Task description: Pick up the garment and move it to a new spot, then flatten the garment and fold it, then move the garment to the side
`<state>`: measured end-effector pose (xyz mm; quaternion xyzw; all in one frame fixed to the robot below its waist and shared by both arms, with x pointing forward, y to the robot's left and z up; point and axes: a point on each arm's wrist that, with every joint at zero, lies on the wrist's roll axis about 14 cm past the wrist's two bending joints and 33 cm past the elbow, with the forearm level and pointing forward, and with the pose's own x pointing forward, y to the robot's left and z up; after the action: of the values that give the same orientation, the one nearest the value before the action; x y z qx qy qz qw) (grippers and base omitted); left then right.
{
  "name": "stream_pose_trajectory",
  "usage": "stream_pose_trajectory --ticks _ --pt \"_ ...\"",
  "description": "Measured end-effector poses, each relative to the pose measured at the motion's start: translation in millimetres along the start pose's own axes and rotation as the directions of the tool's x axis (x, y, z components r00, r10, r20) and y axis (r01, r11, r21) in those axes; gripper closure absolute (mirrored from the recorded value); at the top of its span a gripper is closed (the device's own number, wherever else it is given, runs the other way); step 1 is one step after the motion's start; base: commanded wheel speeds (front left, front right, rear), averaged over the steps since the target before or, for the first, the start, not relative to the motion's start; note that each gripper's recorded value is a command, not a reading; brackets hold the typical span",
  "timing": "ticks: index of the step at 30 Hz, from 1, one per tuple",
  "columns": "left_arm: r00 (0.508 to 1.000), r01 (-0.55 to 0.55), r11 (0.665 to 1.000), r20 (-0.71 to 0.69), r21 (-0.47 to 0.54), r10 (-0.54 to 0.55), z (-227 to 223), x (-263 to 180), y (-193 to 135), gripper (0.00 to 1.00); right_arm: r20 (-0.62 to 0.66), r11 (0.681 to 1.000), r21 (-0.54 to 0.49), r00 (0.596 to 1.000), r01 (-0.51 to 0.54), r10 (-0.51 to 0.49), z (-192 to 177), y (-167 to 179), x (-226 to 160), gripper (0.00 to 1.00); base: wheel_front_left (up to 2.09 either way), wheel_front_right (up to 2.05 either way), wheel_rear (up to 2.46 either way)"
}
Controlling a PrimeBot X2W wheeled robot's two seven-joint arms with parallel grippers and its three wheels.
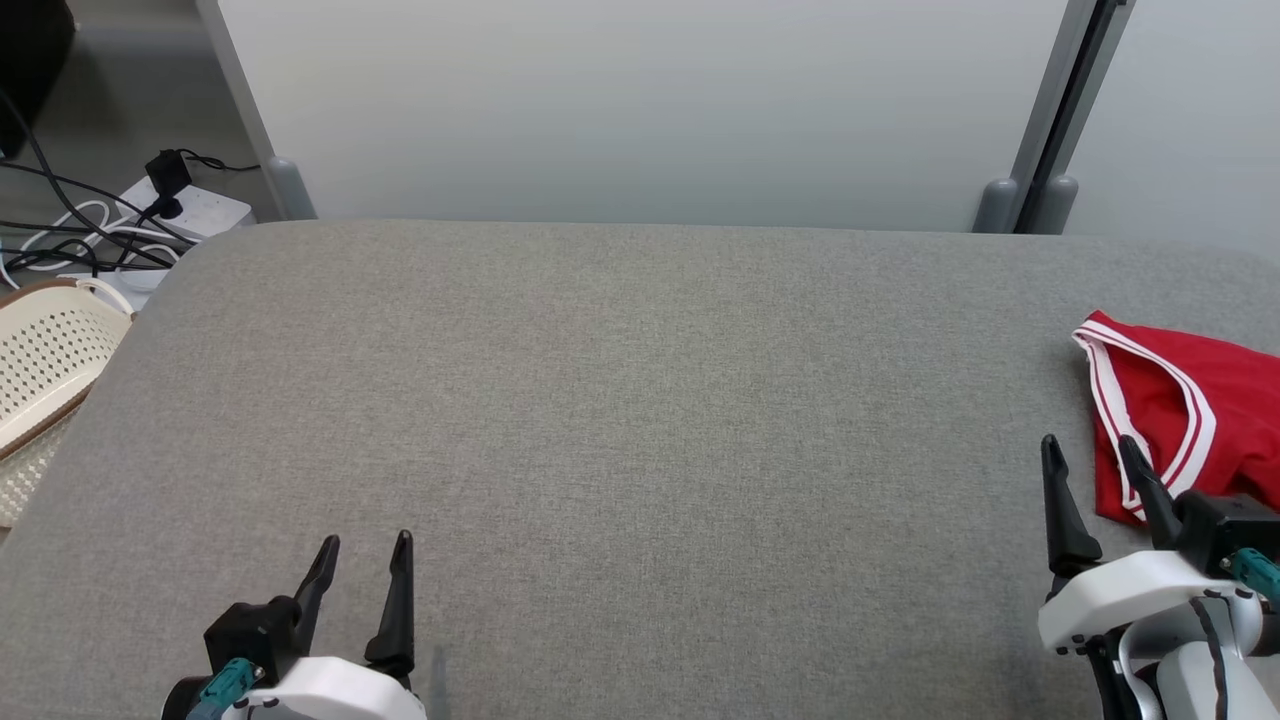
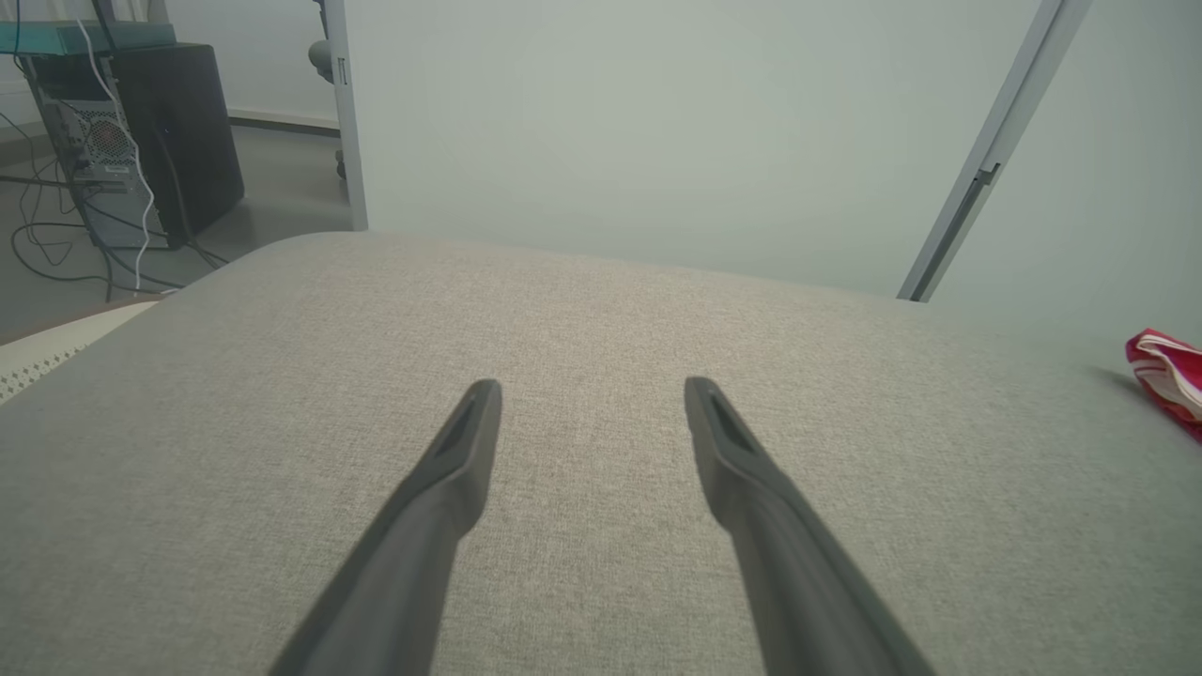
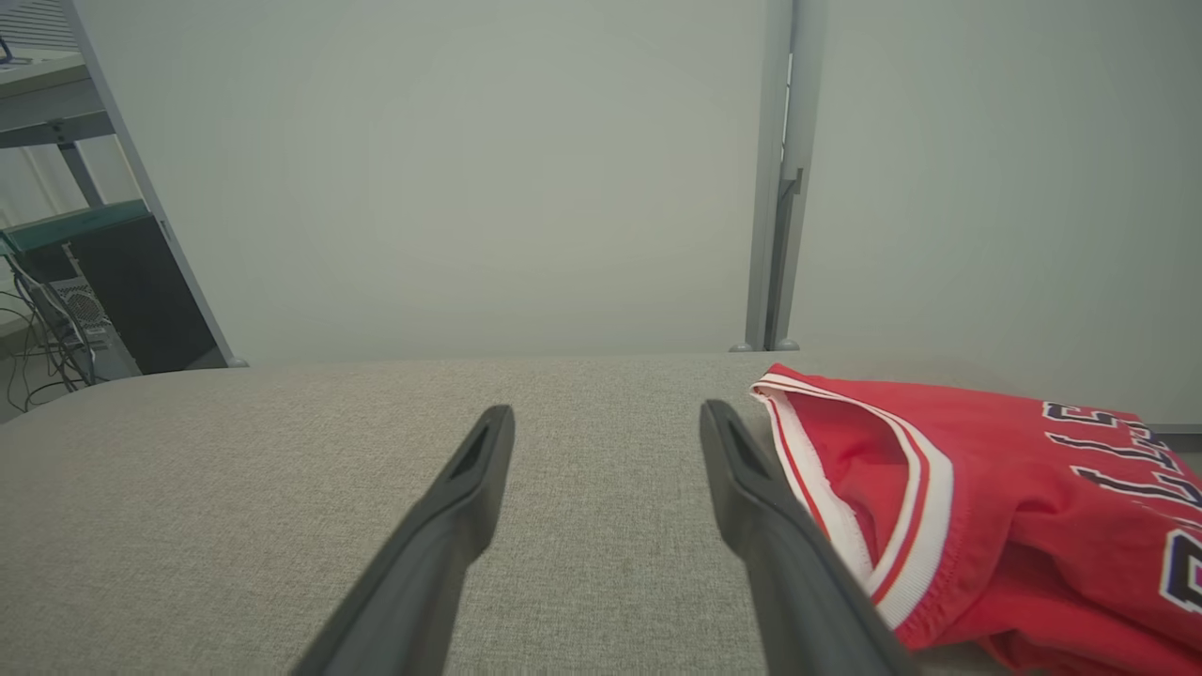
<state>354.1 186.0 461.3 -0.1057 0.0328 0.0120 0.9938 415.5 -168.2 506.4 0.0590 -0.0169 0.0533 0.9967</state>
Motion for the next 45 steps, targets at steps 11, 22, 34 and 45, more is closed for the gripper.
stream_pose_trajectory --ticks 11,22,34,45 --pt "0.999 -0.042 0.998 -0.037 -0.050 0.041 -14.0 -9.2 9.4 1.00 -0.088 1.000 0.019 0.996 0.008 -0.007 -32.1 1.8 -17.9 1.00 0.00 0.00 0.00" --pt "0.988 -0.094 0.984 -0.132 -0.150 0.074 -41.9 -23.6 13.0 1.00 -0.182 0.989 0.132 0.982 0.070 -0.045 -61.6 -1.2 -38.0 1.00 0.00 0.00 0.00" --pt "0.986 -0.125 0.956 -0.139 -0.267 0.090 -39.4 -20.4 14.9 1.00 -0.174 0.958 0.259 0.981 0.126 -0.082 -56.3 -8.8 -36.4 1.00 0.00 0.00 0.00" --pt "0.984 -0.148 0.916 -0.150 -0.373 0.098 -37.6 -17.4 16.1 1.00 -0.168 0.914 0.370 0.980 0.164 -0.108 -51.4 -14.3 -35.4 1.00 0.00 0.00 0.00"
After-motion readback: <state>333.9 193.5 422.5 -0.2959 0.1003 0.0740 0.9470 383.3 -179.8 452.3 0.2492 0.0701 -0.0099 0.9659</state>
